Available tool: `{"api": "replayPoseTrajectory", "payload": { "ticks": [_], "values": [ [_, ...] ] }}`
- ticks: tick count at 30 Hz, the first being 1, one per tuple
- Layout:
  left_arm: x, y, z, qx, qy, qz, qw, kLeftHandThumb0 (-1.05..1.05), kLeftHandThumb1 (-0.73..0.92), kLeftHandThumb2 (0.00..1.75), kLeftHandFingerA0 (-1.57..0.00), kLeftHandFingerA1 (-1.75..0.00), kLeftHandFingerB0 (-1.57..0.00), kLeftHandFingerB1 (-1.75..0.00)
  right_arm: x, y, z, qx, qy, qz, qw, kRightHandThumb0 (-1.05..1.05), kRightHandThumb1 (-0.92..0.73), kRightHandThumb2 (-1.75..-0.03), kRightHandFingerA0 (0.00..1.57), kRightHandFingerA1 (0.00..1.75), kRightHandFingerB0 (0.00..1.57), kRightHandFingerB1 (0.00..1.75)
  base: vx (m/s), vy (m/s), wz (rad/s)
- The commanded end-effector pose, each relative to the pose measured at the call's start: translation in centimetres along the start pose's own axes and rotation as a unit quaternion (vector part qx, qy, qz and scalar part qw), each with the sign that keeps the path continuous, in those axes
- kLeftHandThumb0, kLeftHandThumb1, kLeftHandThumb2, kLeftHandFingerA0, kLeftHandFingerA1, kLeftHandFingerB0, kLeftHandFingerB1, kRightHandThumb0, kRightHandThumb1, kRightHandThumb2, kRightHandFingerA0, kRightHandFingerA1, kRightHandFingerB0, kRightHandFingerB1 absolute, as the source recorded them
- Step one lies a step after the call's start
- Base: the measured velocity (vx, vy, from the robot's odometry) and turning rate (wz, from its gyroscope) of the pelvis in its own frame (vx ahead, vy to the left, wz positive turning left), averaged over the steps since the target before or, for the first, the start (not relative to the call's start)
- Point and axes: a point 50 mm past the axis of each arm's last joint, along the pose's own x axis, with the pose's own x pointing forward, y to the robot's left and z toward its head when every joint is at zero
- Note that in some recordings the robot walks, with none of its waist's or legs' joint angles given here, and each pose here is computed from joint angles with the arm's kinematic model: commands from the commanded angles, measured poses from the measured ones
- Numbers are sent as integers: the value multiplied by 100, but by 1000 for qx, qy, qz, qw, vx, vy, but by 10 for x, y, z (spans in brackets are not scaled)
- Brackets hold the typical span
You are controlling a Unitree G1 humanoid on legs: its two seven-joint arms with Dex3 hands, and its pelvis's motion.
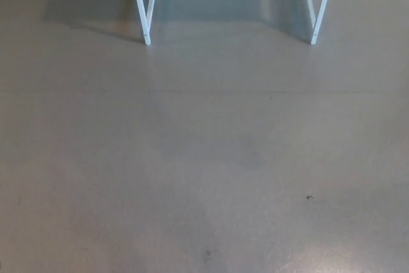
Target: The robot walks towards a desk on which an air pump is kept in the middle. It lifts it up and holds it with its left hand and uses its right hand to compress it by pushing its handle inwards.
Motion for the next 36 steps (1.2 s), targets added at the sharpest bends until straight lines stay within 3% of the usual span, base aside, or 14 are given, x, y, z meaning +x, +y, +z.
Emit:
{"api": "replayPoseTrajectory", "payload": {
  "ticks": [1,4,12,28,36],
  "values": [
    [-4,10,11,-84,-38,-20,996,-3,82,63,-34,-40,-32,-34,-7,-8,8,78,-54,6,996,-25,-74,-62,61,46,38,37,103,158,-10],
    [-4,10,10,-68,-37,-21,997,-5,74,61,-40,-42,-34,-35,-9,-6,8,59,-58,9,997,-28,-73,-61,64,45,39,37,99,235,-24],
    [-8,6,6,-45,-40,-26,998,-5,75,62,-43,-44,-35,-36,-9,-3,9,34,-58,5,998,-31,-71,-61,66,45,43,38,267,327,-13],
    [-15,7,-4,3,-33,-41,999,-10,73,61,-47,-44,-36,-35,-12,-5,3,6,-47,7,999,-28,-73,-61,66,45,46,38,300,-144,11],
    [-17,9,-9,23,-27,-40,999,-12,72,61,-49,-44,-35,-35,-13,-5,0,-8,-46,13,999,-27,-72,-61,66,45,47,39,348,62,-17]
  ]
}}
